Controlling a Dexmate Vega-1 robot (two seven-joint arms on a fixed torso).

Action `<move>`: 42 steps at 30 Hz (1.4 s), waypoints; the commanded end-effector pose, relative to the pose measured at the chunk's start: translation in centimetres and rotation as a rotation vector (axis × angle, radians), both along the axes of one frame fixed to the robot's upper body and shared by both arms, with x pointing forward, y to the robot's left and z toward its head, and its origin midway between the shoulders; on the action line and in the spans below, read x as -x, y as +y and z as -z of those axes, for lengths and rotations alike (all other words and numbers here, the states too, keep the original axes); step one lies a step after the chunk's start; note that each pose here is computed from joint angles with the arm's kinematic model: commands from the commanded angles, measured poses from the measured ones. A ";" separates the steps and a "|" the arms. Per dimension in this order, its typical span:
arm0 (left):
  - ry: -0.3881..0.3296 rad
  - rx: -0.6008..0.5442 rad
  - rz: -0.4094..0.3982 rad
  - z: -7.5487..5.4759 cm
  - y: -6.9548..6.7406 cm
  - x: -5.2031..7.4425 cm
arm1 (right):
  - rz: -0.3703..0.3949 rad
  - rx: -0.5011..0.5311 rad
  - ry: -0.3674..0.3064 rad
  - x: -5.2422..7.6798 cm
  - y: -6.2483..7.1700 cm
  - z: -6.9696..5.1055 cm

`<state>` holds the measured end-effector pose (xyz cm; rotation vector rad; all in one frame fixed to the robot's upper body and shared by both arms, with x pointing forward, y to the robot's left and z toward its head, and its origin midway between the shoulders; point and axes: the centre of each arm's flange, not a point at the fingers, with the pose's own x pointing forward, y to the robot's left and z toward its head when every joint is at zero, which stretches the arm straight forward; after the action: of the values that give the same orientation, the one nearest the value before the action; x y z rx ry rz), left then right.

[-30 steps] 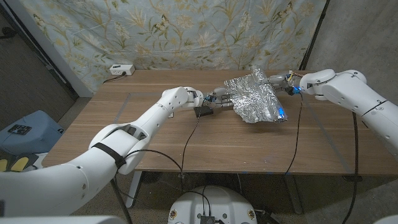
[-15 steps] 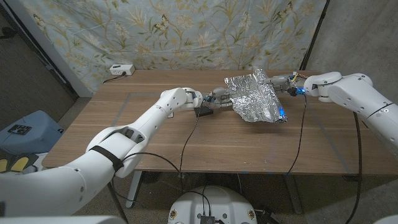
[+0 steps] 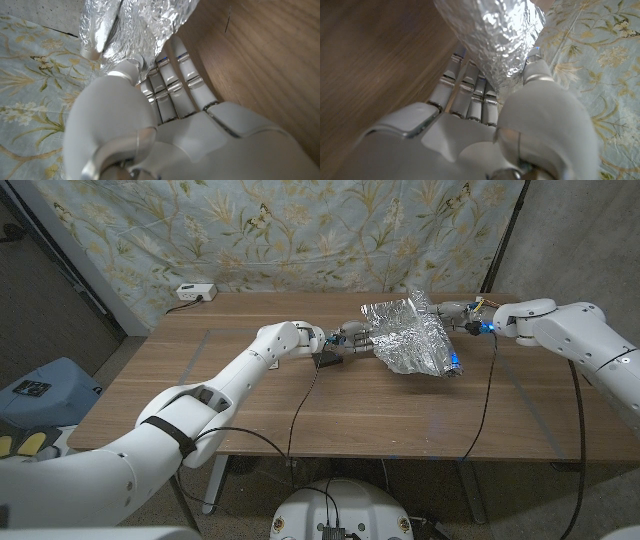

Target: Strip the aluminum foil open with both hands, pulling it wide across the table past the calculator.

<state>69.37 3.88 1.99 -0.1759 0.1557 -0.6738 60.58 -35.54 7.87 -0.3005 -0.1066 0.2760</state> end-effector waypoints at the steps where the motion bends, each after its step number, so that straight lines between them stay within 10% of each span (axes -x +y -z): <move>1: -0.008 0.002 0.001 -0.1 0.0 0.1 | -0.054 -0.057 0.016 -0.1 -0.7 0.1; 42: -0.022 0.010 -0.013 -0.1 2.3 0.4 | -0.213 -0.279 0.091 -1.0 -1.8 1.4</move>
<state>68.99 5.48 2.06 -0.1746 0.1326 -0.6654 61.34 -37.15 7.09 -0.0743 -0.0992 0.4424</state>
